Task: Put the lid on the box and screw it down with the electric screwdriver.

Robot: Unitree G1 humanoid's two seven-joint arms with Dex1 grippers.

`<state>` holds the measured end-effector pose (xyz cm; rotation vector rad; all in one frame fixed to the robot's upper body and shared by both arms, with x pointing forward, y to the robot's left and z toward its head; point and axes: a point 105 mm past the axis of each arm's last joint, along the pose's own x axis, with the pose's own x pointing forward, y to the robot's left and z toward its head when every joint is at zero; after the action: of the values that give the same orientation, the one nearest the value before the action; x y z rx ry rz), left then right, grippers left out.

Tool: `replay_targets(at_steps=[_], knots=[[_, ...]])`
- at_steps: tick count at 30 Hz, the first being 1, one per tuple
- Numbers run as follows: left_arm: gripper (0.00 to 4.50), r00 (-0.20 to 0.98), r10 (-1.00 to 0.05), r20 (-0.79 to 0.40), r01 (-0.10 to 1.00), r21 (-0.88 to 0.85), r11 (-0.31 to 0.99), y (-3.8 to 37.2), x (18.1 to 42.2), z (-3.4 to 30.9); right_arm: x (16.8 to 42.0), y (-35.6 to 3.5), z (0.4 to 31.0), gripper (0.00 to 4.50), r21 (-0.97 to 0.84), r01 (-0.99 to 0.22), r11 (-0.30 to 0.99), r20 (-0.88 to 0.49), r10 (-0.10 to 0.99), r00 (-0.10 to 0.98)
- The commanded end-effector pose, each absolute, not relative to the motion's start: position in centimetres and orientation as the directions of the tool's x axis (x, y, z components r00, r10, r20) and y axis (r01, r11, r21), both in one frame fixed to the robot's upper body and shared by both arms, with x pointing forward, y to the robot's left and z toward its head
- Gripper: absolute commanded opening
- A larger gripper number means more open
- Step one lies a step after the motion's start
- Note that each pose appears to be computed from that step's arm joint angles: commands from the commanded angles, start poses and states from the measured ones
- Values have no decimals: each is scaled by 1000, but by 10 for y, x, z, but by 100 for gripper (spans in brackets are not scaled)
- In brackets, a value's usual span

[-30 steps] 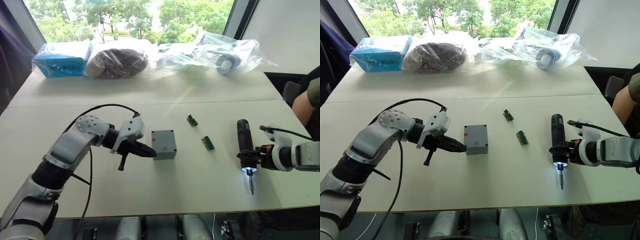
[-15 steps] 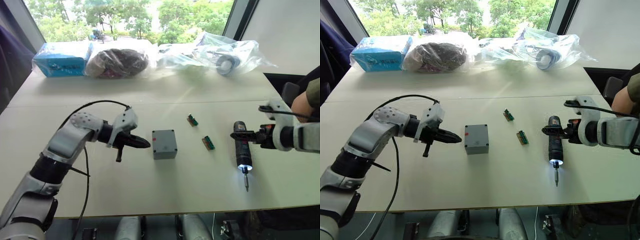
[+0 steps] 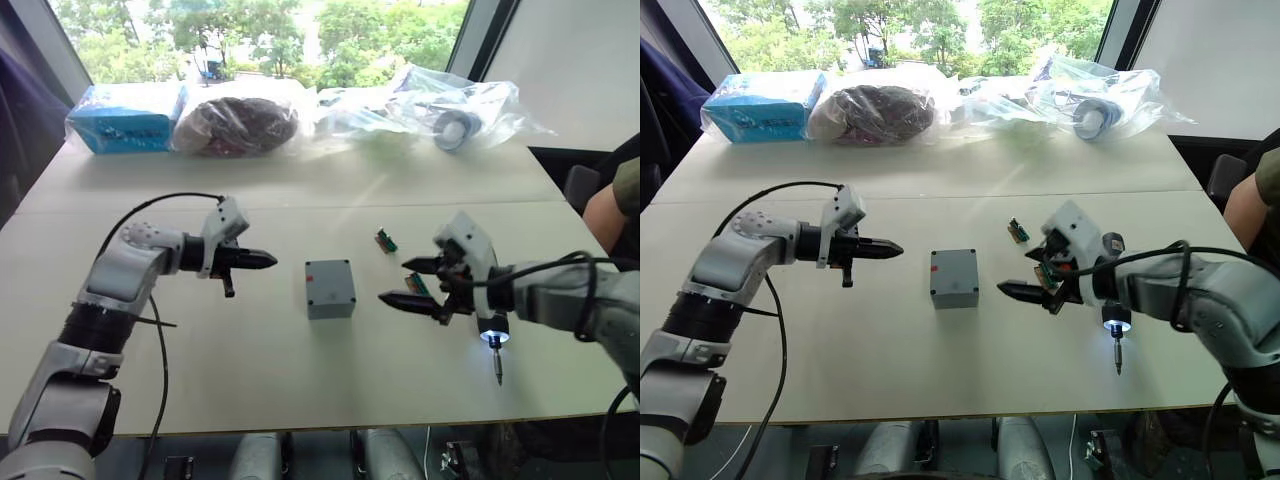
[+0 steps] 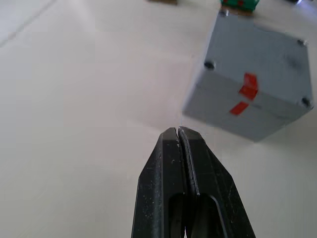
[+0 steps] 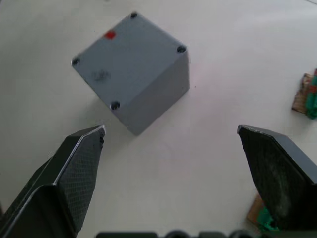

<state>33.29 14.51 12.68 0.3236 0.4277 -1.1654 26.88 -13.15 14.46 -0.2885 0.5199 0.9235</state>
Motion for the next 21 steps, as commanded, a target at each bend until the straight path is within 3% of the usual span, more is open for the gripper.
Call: replay_targets(at_steps=[1, 9, 15, 21], knots=[[0, 329, -814, -478, 938, 65, 341, 138, 328, 128, 270, -119, 130, 448, -98, -841, 532, -543, 680, 493], [0, 286, -828, -483, 954, 68, 290, 122, 325, 118, 272, -99, 107, 448, -104, -869, 485, -542, 705, 458], [0, 196, -857, -477, 979, 44, 200, 99, 326, 111, 253, -85, 108, 448, -45, -921, 388, -535, 769, 350], [0, 149, -871, -467, 989, 58, 139, 81, 330, 110, 242, -78, 111, 448, 7, -926, 377, -516, 794, 320]])
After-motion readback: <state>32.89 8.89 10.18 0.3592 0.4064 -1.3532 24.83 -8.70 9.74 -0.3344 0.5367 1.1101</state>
